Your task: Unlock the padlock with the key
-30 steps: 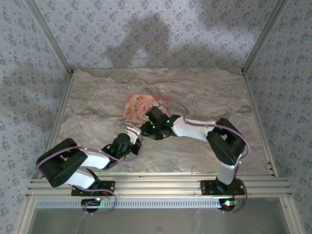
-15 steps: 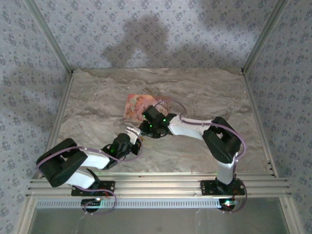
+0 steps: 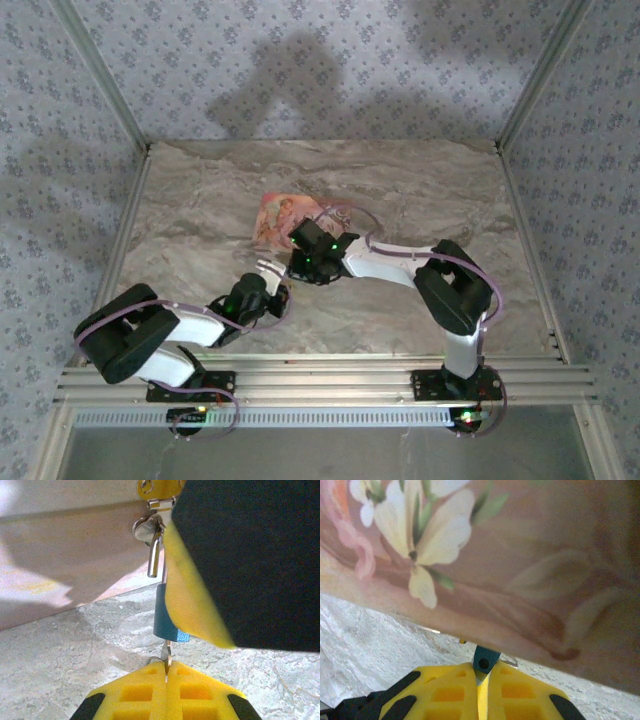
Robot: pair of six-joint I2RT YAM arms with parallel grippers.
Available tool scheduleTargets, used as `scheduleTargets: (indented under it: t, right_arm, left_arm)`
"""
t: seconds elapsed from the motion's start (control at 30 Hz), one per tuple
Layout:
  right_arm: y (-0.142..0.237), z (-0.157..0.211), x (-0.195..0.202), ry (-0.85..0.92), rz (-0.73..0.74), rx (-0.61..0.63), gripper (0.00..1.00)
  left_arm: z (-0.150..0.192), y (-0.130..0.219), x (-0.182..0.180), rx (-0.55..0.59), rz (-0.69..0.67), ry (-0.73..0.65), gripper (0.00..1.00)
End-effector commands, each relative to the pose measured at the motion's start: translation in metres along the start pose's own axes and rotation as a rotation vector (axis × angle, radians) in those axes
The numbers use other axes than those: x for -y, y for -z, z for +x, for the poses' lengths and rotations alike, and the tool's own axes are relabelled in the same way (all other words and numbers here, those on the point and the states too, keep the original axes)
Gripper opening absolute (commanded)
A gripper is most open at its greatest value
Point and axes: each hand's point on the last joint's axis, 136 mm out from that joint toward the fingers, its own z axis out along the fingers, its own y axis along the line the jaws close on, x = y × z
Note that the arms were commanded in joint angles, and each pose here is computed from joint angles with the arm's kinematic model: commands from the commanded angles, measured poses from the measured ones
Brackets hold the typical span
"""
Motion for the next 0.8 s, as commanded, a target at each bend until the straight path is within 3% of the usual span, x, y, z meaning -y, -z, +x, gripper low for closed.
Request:
scheduleTargets:
  t: [0.0,0.57,0.6,0.67,0.77]
  right_arm:
    - [0.002,0.003,0.002,0.032,0.037,0.004,0.0]
    - [0.012,0.008,0.017,0.025,-0.006,0.019,0.0]
    - [0.012,0.008,0.018,0.018,0.001,0.018,0.03]
    - [0.009,0.009,0.019,0.006,0.018,0.012,0.24]
    - [0.006,0.01,0.018,0.002,0.025,0.008,0.4]
  left_arm:
    - [-0.015,0.003,0.012,0.049,0.052,-0.024,0.0]
    - [-0.025,0.01,0.02,0.081,0.086,-0.033,0.0]
    - [-0.026,0.009,0.02,0.081,0.086,-0.031,0.0]
    - [-0.024,0.008,0.02,0.078,0.086,-0.03,0.0]
    - [-0.022,0.007,0.021,0.074,0.09,-0.029,0.0]
